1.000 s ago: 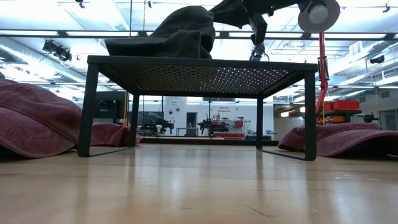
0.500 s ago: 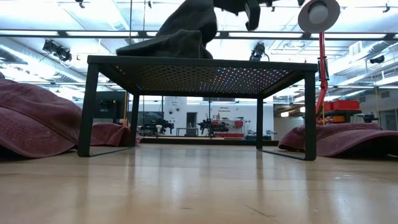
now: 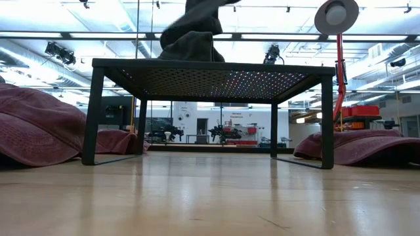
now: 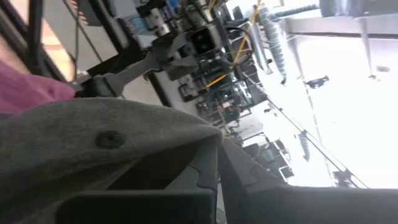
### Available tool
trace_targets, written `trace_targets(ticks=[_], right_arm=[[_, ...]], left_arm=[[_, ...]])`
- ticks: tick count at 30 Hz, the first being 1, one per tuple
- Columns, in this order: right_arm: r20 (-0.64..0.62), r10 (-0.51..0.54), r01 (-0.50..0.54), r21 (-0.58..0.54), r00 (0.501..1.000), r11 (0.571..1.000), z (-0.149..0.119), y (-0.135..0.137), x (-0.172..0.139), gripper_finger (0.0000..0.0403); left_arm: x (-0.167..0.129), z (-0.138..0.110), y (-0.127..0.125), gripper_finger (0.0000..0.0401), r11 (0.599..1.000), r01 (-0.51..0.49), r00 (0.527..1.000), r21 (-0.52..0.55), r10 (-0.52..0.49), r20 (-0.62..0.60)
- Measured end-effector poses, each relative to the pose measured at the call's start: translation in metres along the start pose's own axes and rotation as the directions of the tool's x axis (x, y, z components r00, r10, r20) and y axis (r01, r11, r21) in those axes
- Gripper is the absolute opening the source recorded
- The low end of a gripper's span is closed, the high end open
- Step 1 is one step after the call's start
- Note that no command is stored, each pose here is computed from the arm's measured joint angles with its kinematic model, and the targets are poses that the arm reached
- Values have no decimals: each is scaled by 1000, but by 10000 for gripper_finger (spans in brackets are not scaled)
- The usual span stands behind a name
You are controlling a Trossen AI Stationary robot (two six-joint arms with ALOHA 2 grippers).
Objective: Pick & Place hat
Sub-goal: Stack the right black cap on top of the black cap on the shelf
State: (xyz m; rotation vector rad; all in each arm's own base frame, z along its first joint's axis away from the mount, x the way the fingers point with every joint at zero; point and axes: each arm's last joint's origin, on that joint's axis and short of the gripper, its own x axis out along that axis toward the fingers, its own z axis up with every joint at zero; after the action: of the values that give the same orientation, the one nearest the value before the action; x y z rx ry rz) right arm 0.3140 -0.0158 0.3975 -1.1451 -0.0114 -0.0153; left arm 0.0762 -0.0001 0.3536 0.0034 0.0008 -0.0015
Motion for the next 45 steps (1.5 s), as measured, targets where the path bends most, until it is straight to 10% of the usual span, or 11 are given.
trace_targets(ticks=[21,45], right_arm=[[-25,-75,74,-22,997,997,46,-7,5,1],[-286,-201,217,25,937,976,38,38,56,1]], left_arm=[[0,0,0,48,1000,0,1000,0,0,1],[0,0,0,48,1000,0,1000,0,0,0]])
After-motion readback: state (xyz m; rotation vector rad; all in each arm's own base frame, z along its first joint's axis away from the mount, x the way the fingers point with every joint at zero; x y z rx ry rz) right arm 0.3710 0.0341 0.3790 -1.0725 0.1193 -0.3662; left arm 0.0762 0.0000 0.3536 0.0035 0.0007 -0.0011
